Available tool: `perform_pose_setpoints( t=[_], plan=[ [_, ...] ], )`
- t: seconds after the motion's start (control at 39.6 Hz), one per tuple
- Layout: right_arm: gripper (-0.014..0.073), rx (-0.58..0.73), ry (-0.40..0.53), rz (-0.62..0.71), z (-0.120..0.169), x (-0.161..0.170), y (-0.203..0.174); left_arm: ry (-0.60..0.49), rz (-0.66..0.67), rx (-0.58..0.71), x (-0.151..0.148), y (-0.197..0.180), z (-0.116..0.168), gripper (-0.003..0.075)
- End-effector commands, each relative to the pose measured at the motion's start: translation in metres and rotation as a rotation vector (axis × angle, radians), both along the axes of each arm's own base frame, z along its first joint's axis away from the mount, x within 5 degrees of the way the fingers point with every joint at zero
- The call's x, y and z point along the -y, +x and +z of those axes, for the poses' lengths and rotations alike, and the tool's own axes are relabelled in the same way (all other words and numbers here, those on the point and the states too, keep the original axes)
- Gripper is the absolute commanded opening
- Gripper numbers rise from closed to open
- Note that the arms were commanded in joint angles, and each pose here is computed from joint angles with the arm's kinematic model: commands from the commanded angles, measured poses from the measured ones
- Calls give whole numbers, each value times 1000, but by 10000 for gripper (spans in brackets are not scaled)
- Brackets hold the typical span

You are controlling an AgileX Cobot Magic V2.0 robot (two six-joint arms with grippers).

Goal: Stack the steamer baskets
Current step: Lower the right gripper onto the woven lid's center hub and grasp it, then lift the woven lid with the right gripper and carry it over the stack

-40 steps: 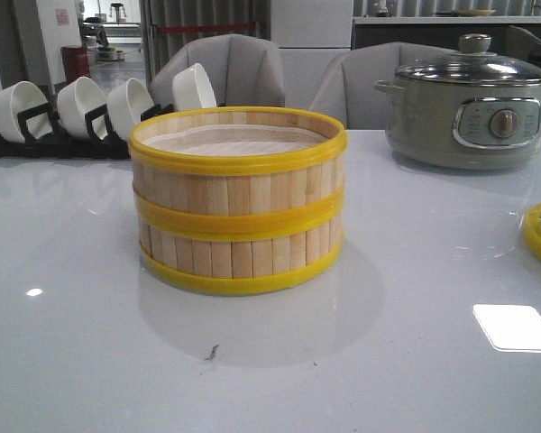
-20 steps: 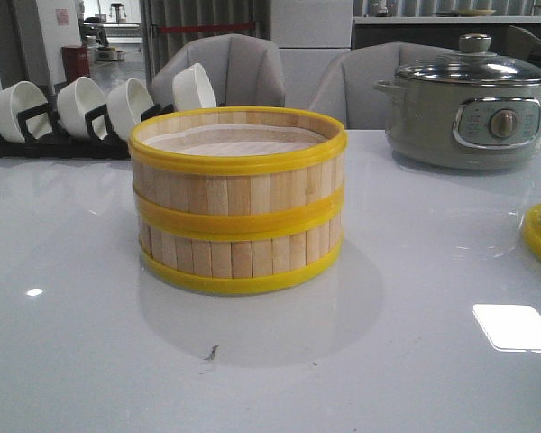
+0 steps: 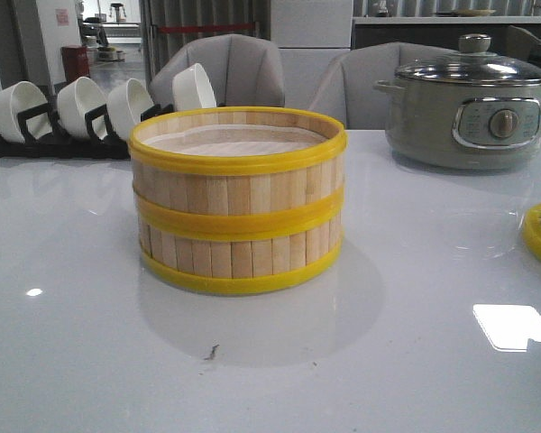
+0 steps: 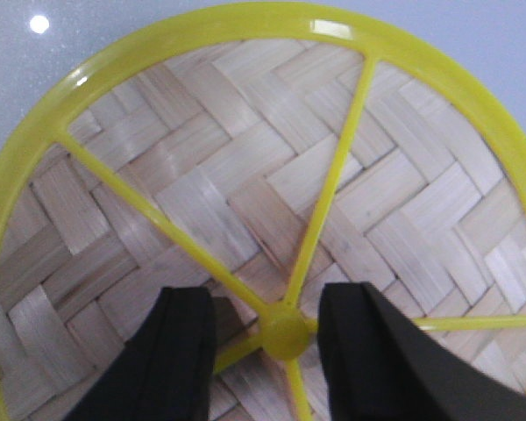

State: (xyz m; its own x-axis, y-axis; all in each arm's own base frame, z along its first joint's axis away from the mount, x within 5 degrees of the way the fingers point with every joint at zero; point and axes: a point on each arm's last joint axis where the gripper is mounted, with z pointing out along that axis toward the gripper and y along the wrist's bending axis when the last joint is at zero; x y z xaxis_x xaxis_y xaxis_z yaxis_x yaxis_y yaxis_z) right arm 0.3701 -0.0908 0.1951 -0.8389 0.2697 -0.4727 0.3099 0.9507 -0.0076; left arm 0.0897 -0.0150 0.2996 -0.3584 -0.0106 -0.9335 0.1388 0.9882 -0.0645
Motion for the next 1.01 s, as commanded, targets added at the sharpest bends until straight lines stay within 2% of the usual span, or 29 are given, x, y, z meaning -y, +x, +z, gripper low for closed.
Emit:
perform_pose_setpoints(
  t=[0.0,0.18,0.28,0.48,0.73,0.99],
  plan=[
    [345,112,-41,8,29,4,4,-29,2,95,0,2,15,86],
    [134,102,-39,8,29,4,3,-29,2,95,0,2,15,86],
    [43,93,-37,7,28,4,3,-29,2,95,0,2,15,86],
    [57,117,-43,24,42,-4,0,-29,2,95,0,2,15,86],
    [57,278,-68,106,108,-39,-8,-29,2,95,0,2,15,86],
    [57,378,-49,267,174,-103,-10,-29,2,95,0,2,15,86]
  ],
)
